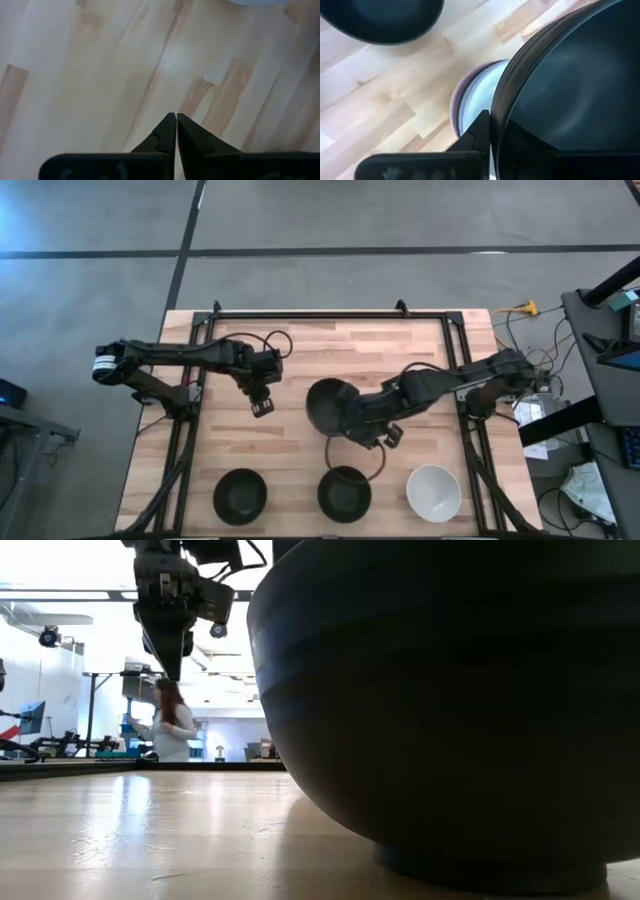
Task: Nest bowls inside each other
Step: Stack the black bowl on the white bowl
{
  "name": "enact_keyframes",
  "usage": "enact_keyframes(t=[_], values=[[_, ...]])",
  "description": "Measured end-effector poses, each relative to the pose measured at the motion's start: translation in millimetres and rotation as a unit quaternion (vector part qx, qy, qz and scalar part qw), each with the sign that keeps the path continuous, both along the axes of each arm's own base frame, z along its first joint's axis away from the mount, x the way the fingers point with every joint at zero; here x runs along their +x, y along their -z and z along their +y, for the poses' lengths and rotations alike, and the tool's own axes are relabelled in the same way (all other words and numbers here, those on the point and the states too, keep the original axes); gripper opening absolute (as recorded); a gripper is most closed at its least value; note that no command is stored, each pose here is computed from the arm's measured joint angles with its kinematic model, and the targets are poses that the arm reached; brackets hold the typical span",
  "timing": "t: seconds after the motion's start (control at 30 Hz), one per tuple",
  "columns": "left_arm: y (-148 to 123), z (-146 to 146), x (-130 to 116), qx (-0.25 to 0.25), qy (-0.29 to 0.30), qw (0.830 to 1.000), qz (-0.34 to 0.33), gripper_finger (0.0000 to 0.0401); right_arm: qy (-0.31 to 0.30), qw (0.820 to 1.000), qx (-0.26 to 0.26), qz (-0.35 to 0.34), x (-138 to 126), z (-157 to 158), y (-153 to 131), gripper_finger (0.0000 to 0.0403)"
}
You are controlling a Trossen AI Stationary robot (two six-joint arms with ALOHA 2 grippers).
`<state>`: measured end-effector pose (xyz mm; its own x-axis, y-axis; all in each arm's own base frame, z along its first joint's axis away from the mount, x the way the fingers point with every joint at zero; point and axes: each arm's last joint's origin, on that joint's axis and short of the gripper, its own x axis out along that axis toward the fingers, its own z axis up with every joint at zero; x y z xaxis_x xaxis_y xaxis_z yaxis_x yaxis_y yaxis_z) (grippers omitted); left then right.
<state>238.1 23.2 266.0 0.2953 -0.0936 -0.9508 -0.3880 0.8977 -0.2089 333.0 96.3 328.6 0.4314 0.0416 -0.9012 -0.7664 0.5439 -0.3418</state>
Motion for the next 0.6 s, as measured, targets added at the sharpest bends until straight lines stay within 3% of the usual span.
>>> enact_keyframes(t=[0.23, 0.6], values=[[0, -11, 1, -0.003, 0.012, 1.000, 0.000, 0.0000, 0.022, 1.000, -0.004, 0.022, 19, -10, 12, 0.0009], [0, -13, 1, -0.002, 0.018, 1.000, -0.001, 0.0000, 0.042, 0.996, -0.015, 0.082, 23, -16, 29, 0.0009]])
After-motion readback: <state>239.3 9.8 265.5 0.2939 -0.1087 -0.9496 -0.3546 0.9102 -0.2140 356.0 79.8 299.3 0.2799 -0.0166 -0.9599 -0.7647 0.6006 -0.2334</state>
